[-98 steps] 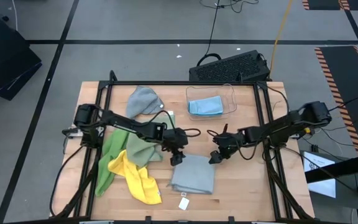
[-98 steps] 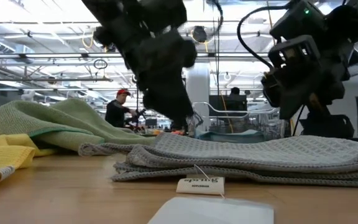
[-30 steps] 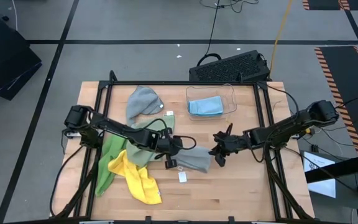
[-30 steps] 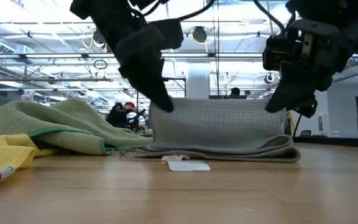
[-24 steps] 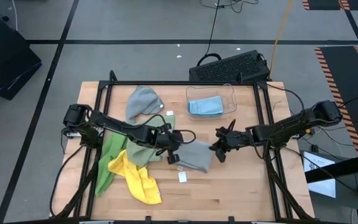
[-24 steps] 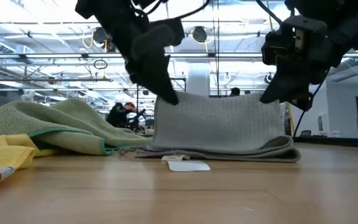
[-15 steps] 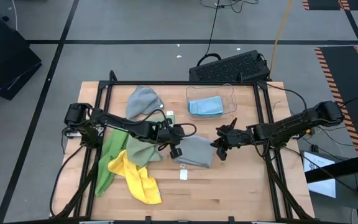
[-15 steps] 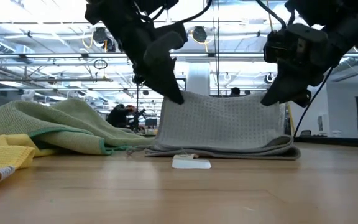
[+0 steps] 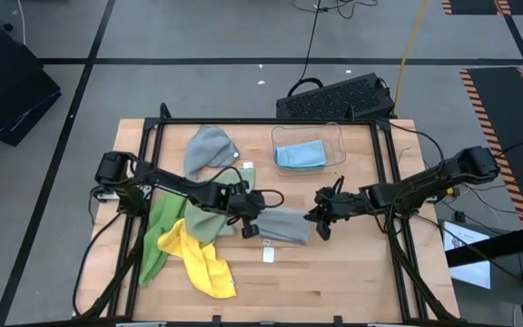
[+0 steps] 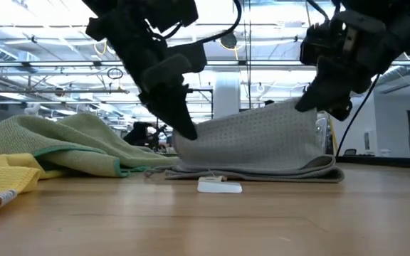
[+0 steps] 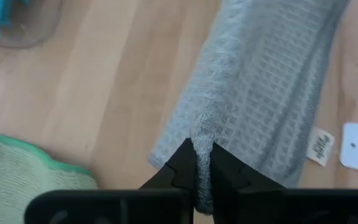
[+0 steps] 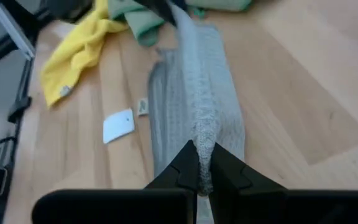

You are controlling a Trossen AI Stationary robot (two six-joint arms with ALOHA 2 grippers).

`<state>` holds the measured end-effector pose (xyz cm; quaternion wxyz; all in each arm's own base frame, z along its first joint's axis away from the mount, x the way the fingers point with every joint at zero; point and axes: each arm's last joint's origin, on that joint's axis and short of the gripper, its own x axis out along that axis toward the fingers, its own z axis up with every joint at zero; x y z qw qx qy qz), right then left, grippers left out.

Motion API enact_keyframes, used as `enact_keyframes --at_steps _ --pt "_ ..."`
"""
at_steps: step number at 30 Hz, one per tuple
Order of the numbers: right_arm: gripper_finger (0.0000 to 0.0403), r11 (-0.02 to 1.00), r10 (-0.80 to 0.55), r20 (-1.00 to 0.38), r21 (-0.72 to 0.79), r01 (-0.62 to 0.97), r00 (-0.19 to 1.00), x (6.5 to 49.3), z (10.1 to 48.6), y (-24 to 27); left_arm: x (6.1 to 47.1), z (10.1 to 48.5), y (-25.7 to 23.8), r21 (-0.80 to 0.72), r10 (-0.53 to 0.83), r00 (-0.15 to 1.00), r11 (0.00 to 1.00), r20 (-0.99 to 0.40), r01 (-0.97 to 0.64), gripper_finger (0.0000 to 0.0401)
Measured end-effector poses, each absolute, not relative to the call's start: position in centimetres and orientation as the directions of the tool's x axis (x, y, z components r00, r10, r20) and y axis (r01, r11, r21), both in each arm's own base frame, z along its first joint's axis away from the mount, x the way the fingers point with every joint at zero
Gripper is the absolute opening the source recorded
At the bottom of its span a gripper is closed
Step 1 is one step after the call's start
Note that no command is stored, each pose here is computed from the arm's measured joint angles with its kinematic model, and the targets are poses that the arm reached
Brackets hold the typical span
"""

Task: Fold microfiber towels
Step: Fold the light gray towel

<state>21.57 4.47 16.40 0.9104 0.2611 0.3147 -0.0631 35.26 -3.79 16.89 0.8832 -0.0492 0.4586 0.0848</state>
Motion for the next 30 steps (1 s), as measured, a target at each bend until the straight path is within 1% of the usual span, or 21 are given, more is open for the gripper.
enact_keyframes --at_steps 2,8,12,15,17,20,25,28,30 --pt "0.0011 0.852 0.051 -0.626 0.433 0.292 0.778 21.6 15.9 4.6 35.2 16.9 -4.0 -0.015 0.094 0.566 0.983 -0.819 -0.185 0.0027" --pt "0.0012 0.850 0.111 -0.647 0.455 0.265 0.755 22.2 14.8 5.0 35.2 16.5 -4.5 -0.025 0.077 0.558 0.985 -0.826 -0.172 0.0029" --pt "0.0016 0.848 0.151 -0.643 0.475 0.236 0.751 22.5 14.6 5.2 35.2 16.1 -5.2 -0.077 0.015 0.549 0.987 -0.836 -0.143 0.0030" --pt "0.0031 0.857 0.158 -0.644 0.466 0.221 0.748 22.4 14.5 5.3 35.2 15.8 -5.8 -0.089 -0.004 0.544 0.987 -0.839 -0.131 0.0031" --pt "0.0050 0.858 0.168 -0.644 0.468 0.211 0.746 22.4 14.5 5.4 35.2 15.9 -6.1 -0.099 -0.008 0.550 0.986 -0.835 -0.137 0.0035" --pt "0.0089 0.848 0.230 -0.645 0.500 0.175 0.729 22.4 14.5 5.6 35.1 15.9 -6.5 -0.096 0.000 0.548 0.985 -0.837 -0.146 0.0063" --pt "0.0152 0.812 0.341 -0.629 0.572 0.118 0.699 22.2 14.8 5.9 35.0 16.1 -7.4 -0.126 -0.020 0.552 0.980 -0.833 -0.156 0.0146" --pt "0.0175 0.771 0.409 -0.600 0.630 0.091 0.687 22.0 15.4 6.0 34.9 17.4 -7.6 -0.244 -0.115 0.550 0.955 -0.827 -0.168 0.0188" --pt "0.0179 0.746 0.418 -0.570 0.660 0.090 0.707 21.9 16.0 6.0 35.3 19.3 -7.5 -0.350 -0.197 0.593 0.924 -0.781 -0.155 0.0204"
